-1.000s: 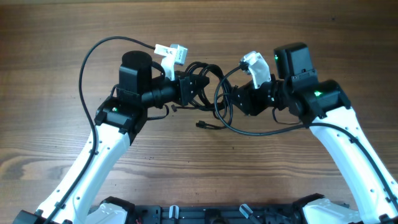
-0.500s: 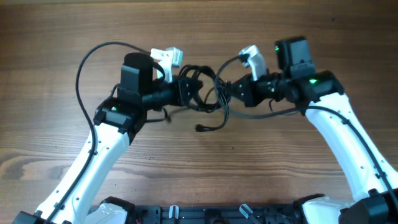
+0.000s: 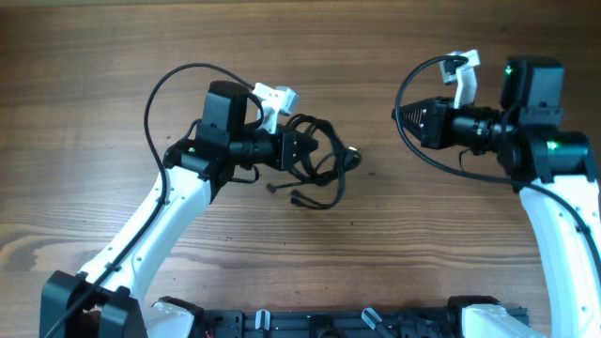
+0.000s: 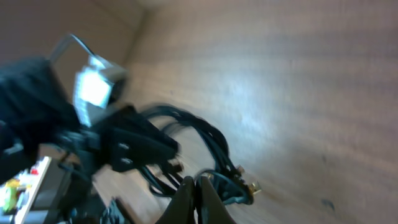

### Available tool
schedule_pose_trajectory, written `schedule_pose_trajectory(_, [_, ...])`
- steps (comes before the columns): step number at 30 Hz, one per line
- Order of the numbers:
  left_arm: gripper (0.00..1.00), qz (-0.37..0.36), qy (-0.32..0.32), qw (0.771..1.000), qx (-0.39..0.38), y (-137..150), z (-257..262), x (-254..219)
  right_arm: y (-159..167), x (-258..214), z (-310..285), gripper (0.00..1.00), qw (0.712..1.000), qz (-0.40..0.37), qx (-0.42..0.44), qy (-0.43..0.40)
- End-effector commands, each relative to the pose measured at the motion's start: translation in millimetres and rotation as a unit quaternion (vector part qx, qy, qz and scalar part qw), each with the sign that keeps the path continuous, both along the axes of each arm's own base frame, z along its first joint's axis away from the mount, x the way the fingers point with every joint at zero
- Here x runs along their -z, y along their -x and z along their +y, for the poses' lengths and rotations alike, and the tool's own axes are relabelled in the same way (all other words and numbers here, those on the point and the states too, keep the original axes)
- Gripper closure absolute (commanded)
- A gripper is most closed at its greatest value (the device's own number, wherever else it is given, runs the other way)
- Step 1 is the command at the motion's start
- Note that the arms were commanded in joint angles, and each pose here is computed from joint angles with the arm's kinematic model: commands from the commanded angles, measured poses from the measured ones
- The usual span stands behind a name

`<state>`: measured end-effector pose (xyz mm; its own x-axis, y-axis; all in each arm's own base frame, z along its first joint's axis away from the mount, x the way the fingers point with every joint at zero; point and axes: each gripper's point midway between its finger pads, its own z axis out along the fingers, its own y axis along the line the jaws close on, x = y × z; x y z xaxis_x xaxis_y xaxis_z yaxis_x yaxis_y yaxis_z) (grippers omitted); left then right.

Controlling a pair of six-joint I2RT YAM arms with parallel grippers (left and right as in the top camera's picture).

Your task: Untangle cables

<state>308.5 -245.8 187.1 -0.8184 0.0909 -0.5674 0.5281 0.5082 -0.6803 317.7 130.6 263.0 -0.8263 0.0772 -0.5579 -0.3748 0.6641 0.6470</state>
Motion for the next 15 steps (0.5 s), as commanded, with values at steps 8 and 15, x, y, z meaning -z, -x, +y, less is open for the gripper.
schedule_pose_trajectory(8, [0.96,-0.047,0.122,0.983,0.128,27.5,-23.3,-53.8,10.3,21.7,24.0,0.37,0.994,-0.030,-0.100,0.044])
schedule_pose_trajectory(15, [0.96,-0.024,0.144,0.979,0.144,35.4,-24.8,-60.8,2.1,54.5,51.4,0.56,0.985,-0.032,-0.146,0.088])
